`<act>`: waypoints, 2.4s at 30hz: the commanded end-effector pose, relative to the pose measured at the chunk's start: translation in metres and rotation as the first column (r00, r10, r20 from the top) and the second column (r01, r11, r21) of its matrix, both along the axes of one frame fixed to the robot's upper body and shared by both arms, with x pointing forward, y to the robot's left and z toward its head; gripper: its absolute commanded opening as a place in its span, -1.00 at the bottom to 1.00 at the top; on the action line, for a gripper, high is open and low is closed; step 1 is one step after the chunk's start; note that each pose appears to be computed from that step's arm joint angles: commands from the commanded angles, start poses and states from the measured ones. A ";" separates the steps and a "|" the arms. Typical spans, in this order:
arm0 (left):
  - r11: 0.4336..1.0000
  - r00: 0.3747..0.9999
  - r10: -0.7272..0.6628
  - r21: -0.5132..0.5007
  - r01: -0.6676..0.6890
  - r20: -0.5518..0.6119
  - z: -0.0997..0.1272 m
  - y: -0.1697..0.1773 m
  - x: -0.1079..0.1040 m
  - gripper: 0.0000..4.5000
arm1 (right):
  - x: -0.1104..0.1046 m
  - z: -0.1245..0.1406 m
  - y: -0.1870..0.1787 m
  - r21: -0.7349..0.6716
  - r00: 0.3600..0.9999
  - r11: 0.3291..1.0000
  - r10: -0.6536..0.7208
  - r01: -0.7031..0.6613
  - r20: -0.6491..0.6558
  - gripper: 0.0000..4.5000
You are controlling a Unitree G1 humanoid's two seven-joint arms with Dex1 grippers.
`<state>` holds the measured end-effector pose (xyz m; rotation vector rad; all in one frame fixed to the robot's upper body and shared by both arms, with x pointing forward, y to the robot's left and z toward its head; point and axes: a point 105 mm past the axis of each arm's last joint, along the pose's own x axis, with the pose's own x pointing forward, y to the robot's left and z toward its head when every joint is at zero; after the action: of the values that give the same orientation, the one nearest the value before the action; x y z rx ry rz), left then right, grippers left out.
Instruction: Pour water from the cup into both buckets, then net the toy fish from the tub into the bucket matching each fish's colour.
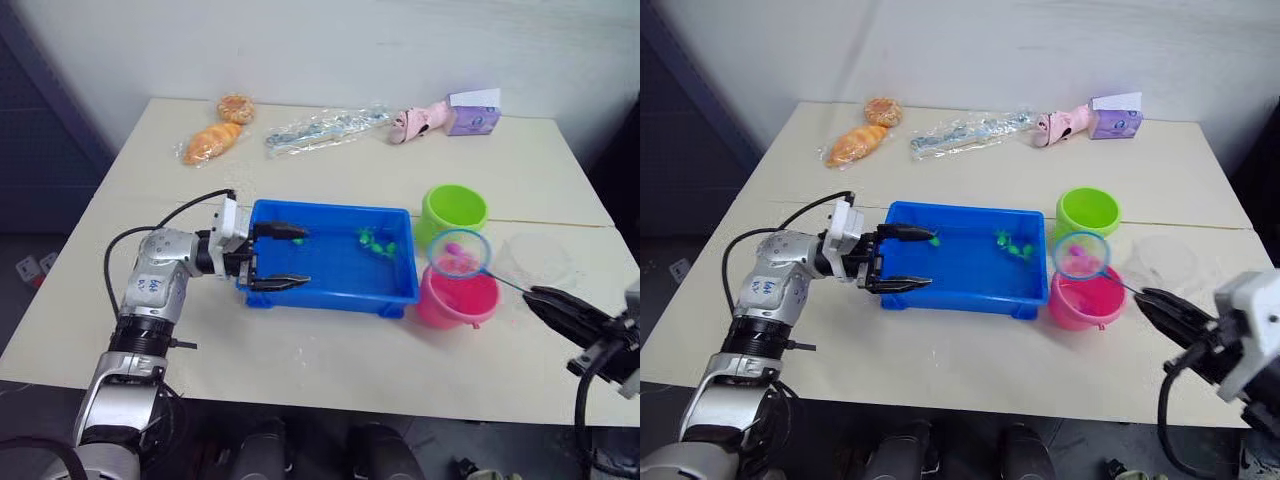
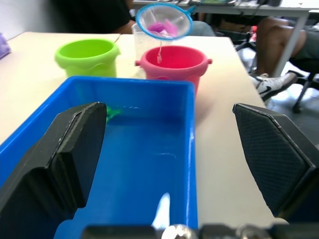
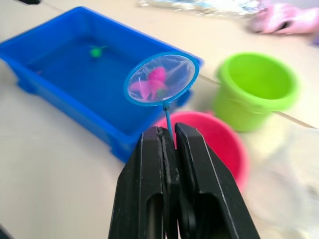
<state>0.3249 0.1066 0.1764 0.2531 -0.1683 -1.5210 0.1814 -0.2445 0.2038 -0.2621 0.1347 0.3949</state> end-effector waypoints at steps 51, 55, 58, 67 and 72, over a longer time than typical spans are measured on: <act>0.937 0.936 0.349 0.010 -0.350 0.046 0.000 0.108 -0.014 0.94 | 0.089 -0.006 0.130 -0.337 0.806 0.791 0.577 -0.510 0.136 -1.00; 0.908 0.910 0.413 0.059 -0.415 0.043 -0.004 0.130 -0.020 0.94 | 0.109 -0.011 0.156 -0.350 0.787 0.765 0.607 -0.540 0.111 -1.00; 0.881 0.887 0.459 0.107 -0.462 0.048 -0.007 0.148 -0.025 0.94 | 0.123 -0.021 0.176 -0.389 0.762 0.716 0.645 -0.579 0.052 -1.00; 0.851 0.866 0.499 0.173 -0.496 0.028 -0.016 0.161 -0.037 0.94 | 0.148 -0.041 0.201 -0.491 0.716 0.592 0.691 -0.638 -0.097 -1.00; 0.870 0.886 0.463 0.179 -0.459 0.021 -0.016 0.151 -0.037 0.94 | 0.154 -0.053 0.209 -0.549 0.683 0.507 0.709 -0.665 -0.172 -1.00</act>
<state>0.2884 0.2621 0.1498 0.3598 0.0813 -1.0428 0.3376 -0.0400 0.1487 -0.9205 0.0859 1.1405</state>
